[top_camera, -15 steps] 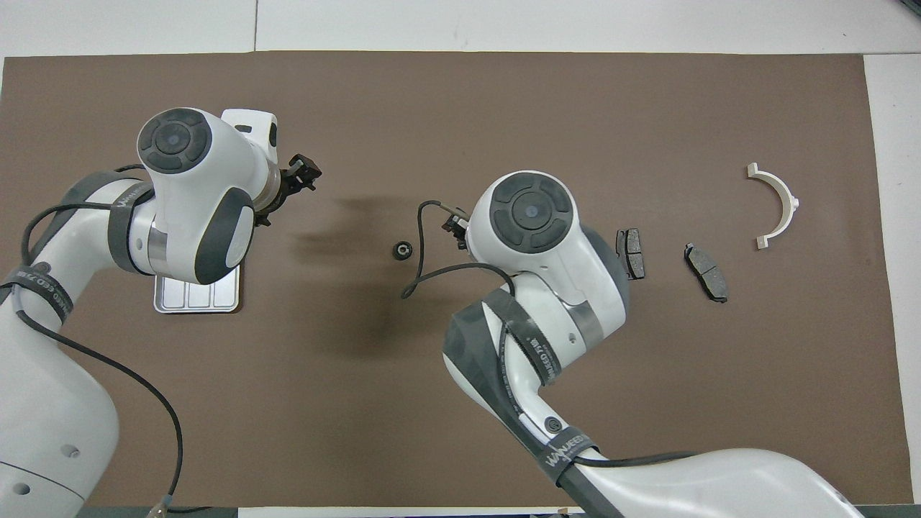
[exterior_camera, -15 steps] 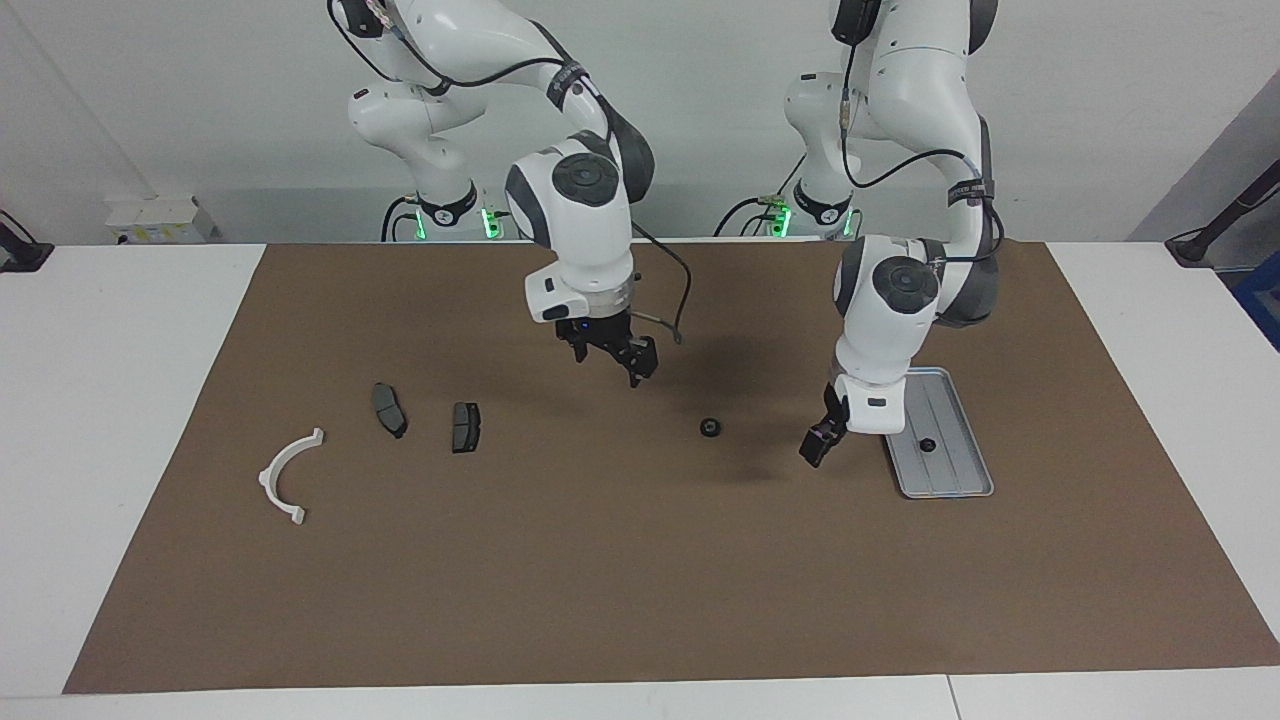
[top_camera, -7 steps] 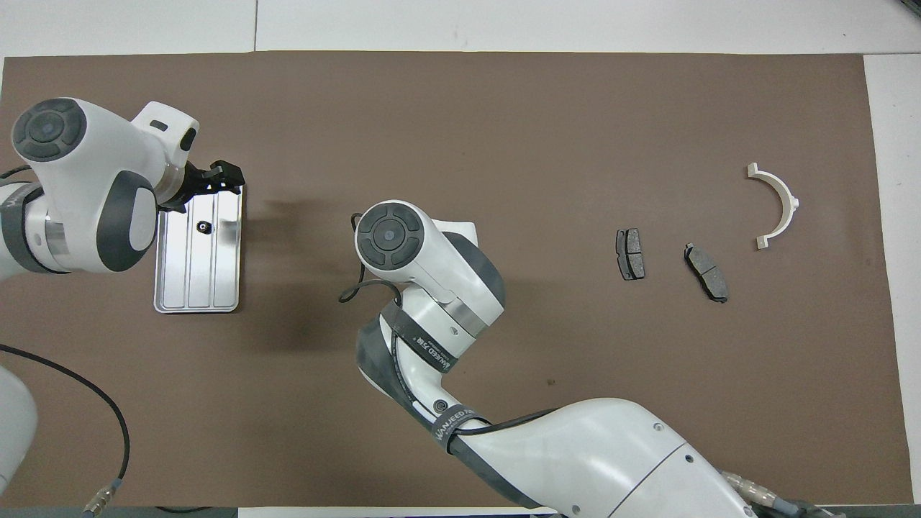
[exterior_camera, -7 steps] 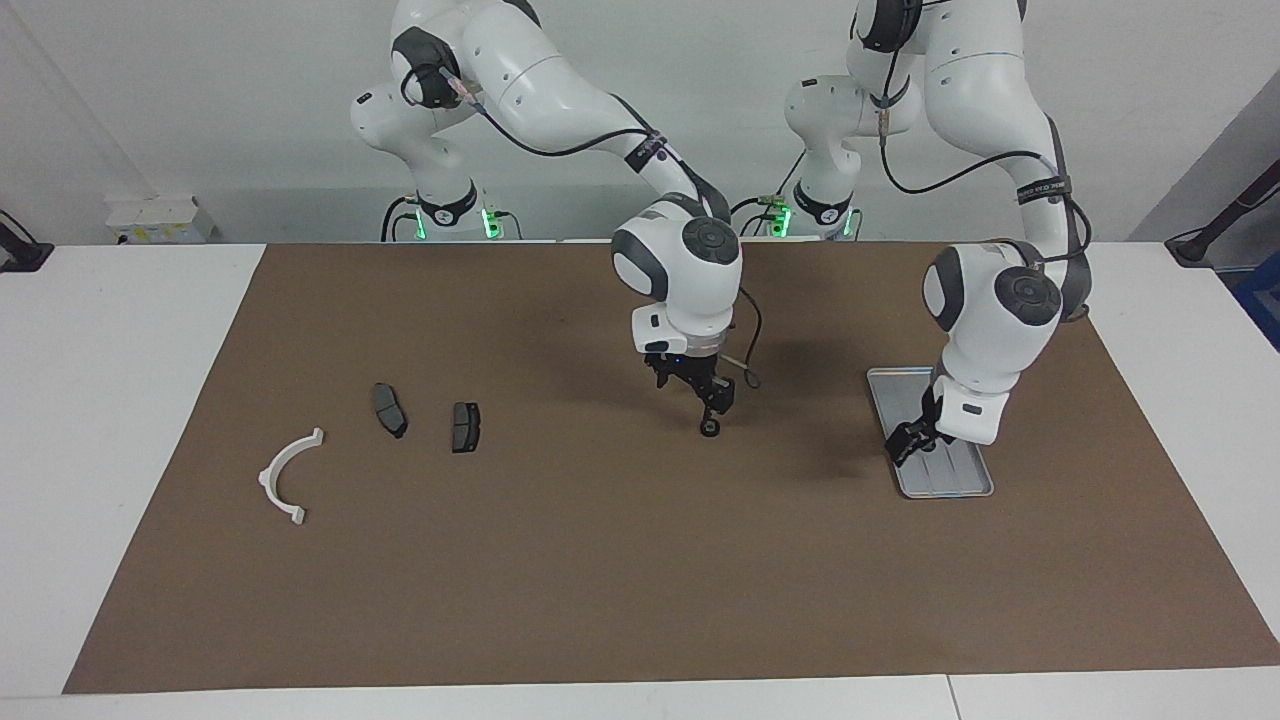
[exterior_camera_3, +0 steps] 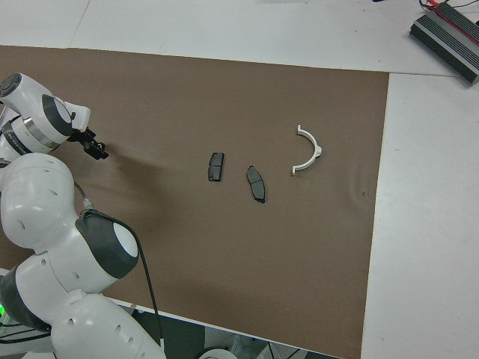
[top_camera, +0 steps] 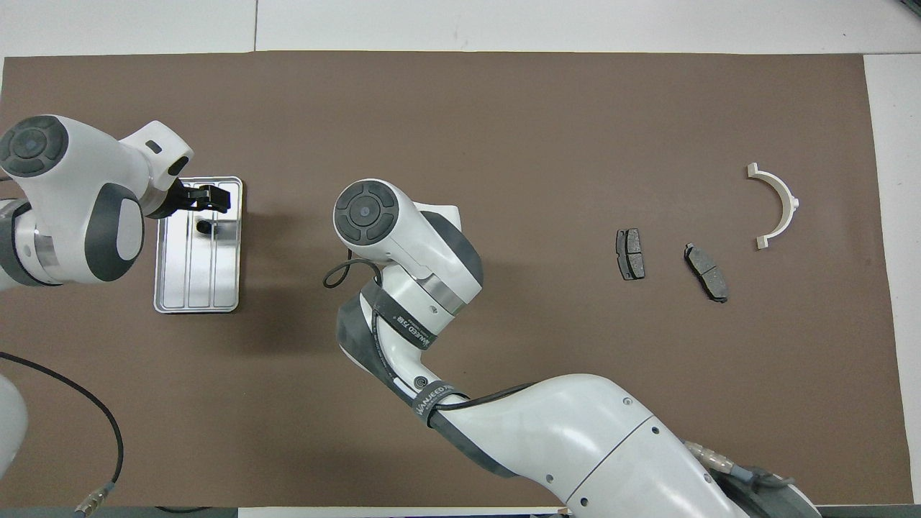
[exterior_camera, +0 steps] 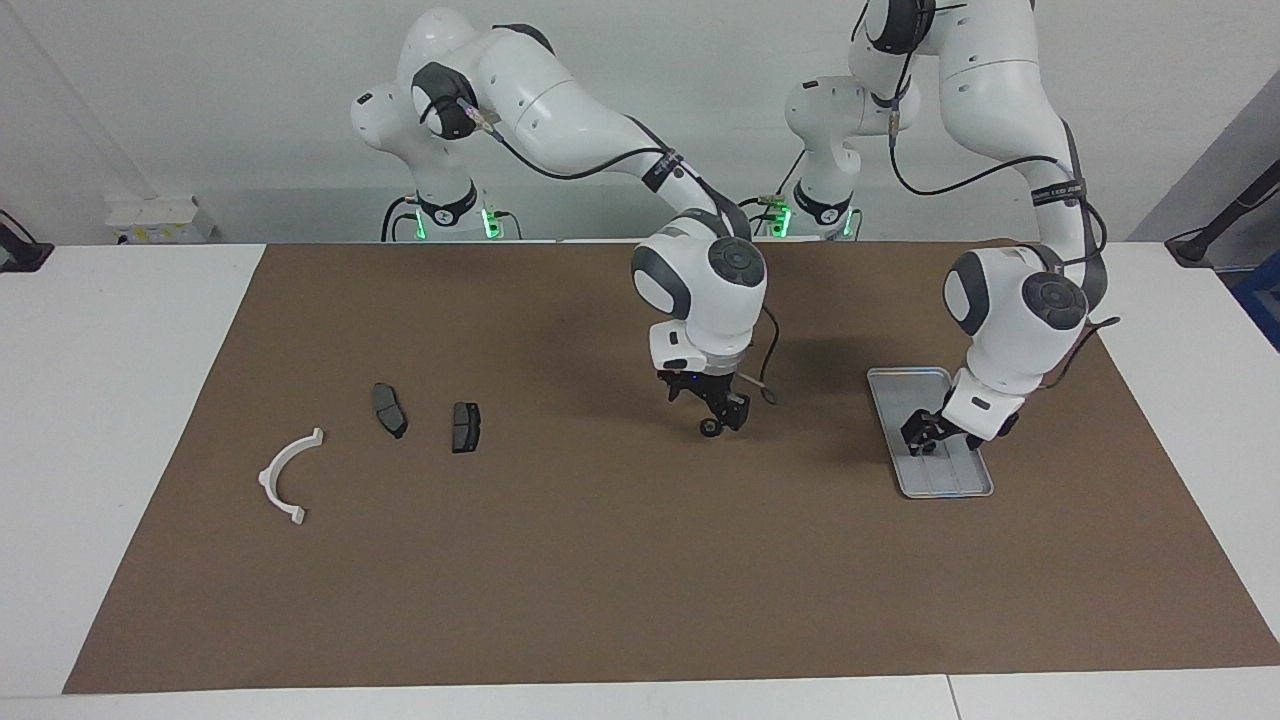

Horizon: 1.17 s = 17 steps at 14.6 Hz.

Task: Place bearing gear from tray to pile

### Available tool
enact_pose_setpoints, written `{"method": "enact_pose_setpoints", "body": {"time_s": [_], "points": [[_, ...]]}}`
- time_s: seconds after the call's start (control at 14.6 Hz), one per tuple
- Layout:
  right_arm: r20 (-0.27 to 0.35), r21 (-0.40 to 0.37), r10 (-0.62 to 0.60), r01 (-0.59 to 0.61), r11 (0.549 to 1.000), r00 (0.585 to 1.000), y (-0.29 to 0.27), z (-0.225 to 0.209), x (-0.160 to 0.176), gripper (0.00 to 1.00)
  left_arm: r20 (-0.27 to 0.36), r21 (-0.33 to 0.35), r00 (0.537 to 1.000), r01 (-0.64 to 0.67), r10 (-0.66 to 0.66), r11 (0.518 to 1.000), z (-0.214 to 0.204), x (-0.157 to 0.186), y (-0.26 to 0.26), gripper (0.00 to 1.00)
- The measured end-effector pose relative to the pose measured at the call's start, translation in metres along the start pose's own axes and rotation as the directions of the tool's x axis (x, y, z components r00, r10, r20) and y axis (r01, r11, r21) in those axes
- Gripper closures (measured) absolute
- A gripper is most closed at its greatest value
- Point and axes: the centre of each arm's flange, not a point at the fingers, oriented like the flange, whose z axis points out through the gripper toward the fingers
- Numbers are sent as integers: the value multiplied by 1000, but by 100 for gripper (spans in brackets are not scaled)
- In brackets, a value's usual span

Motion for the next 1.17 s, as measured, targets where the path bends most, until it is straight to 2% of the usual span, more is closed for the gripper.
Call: {"method": "enact_pose_setpoints", "body": {"time_s": [0.14,0.27,0.48,0.75,0.82,0.89,1.03,1.17], "points": [[1,1,13,-13,1000,1000,-9,12,-8,0,10,-2,1000,-8,8,1000,15,-9,3,0],[2,-2,21,-21,1000,1000,-15,23,-23,0,13,-1,1000,-10,10,1000,18,-12,1,19],[2,-22,22,-22,1000,1000,-16,26,-29,0,11,0,1000,-9,9,1000,17,-11,-1,20],[-2,-28,32,-32,999,999,-15,23,-21,0,10,1,1000,2,-2,1000,17,-11,-8,20],[-2,-25,33,-33,999,999,-16,22,-20,0,11,1,1000,10,-10,1000,17,-11,-13,25],[-2,-21,33,-33,999,999,-16,22,-21,1,11,2,1000,15,-15,1000,17,-11,-17,30],[-2,-1,33,-33,999,999,-18,21,-22,10,11,2,1000,19,-19,1000,17,-11,-20,30],[-2,15,34,-34,999,999,-20,20,-22,10,11,2,1000,19,-19,1000,17,-11,-19,30]]}}
